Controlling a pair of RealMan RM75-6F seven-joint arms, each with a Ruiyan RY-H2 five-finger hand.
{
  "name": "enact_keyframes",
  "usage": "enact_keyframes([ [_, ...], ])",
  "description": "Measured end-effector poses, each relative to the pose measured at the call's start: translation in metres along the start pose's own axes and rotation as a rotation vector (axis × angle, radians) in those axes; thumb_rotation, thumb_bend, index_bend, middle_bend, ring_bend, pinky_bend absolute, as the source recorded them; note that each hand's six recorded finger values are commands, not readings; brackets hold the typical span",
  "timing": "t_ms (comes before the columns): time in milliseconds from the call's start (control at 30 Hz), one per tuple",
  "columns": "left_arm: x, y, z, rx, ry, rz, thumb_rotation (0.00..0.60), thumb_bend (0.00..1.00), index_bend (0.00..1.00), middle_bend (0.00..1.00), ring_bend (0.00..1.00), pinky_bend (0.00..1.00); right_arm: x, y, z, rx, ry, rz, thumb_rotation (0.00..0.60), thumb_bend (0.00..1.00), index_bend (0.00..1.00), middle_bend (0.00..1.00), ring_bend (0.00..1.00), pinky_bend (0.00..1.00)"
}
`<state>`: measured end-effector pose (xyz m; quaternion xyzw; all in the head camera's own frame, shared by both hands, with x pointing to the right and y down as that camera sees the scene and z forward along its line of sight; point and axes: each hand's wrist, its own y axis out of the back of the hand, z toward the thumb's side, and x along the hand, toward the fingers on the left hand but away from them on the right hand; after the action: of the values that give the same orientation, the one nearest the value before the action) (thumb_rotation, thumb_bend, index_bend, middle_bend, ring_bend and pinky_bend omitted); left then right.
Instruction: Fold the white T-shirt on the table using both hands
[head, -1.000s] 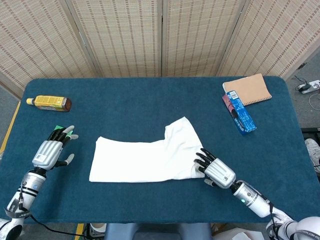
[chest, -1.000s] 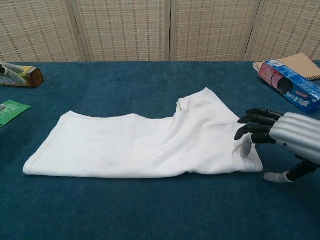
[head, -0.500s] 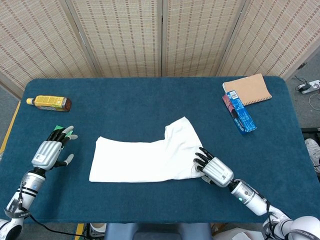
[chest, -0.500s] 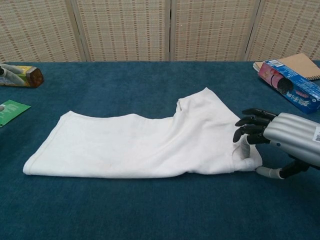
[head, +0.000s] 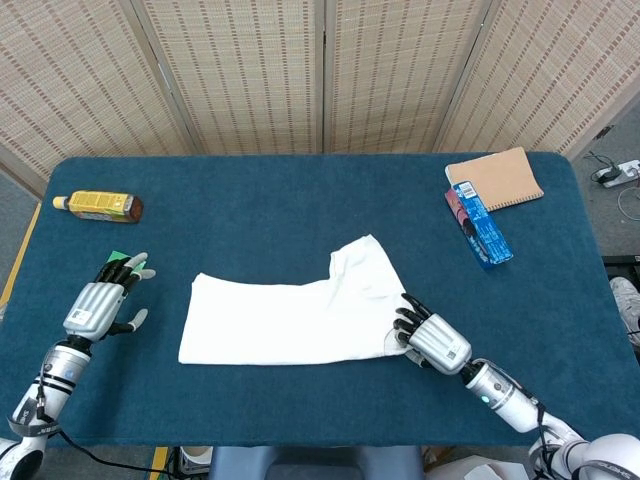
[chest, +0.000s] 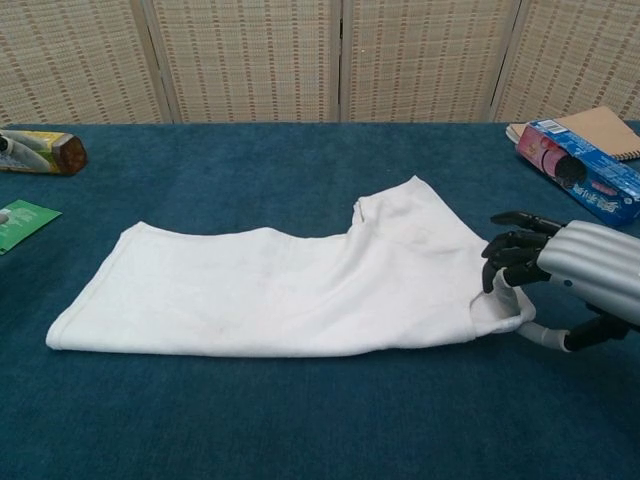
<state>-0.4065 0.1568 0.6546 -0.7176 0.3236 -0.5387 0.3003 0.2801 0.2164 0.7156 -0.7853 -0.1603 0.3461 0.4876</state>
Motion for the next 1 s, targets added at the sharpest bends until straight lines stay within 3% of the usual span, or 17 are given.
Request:
enact_keyframes([
  [333,0.002,-0.001,0.005,0.004,-0.011,-0.007,0.6,0.38,0.22,0.05,0.0,0.0,0.024,0.013,-0.013,0.007,-0.035,0.007,0.6,0.48,0.62,0.39,0.2,0.05],
  [467,0.004,-0.002,0.006,0.005,-0.009,-0.011,0.6,0.38,0.21,0.05,0.0,0.0,0.027,0.015,-0.014,0.004,-0.048,0.006,0.6,0.43,0.62,0.37,0.2,0.05],
  [500,0.004,-0.002,0.006,0.004,-0.008,-0.013,0.6,0.38,0.21,0.05,0.0,0.0,0.026,0.014,-0.014,0.004,-0.048,0.012,0.6,0.4,0.59,0.35,0.2,0.05],
  [567,0.005,-0.002,0.006,0.004,-0.005,-0.016,0.6,0.38,0.21,0.05,0.0,0.0,0.025,0.012,-0.013,0.005,-0.048,0.027,0.6,0.32,0.43,0.29,0.18,0.05],
  [633,0.006,-0.001,0.005,0.007,-0.001,-0.017,0.6,0.38,0.21,0.05,0.0,0.0,0.024,0.009,-0.012,0.008,-0.049,0.05,0.6,0.22,0.15,0.2,0.11,0.04],
  [667,0.007,-0.001,0.004,0.007,0.002,-0.017,0.6,0.38,0.21,0.05,0.0,0.0,0.024,0.008,-0.012,0.009,-0.049,0.06,0.6,0.18,0.06,0.16,0.08,0.03],
  [767,0.008,0.002,0.001,0.008,0.017,-0.016,0.6,0.38,0.2,0.05,0.0,0.0,0.023,0.009,-0.011,0.011,-0.053,0.078,0.6,0.1,0.0,0.09,0.03,0.0],
  [1000,0.014,0.01,-0.012,0.023,0.048,-0.01,0.6,0.38,0.24,0.05,0.0,0.0,0.027,0.034,-0.02,0.064,-0.066,0.061,0.6,0.08,0.0,0.06,0.0,0.0],
])
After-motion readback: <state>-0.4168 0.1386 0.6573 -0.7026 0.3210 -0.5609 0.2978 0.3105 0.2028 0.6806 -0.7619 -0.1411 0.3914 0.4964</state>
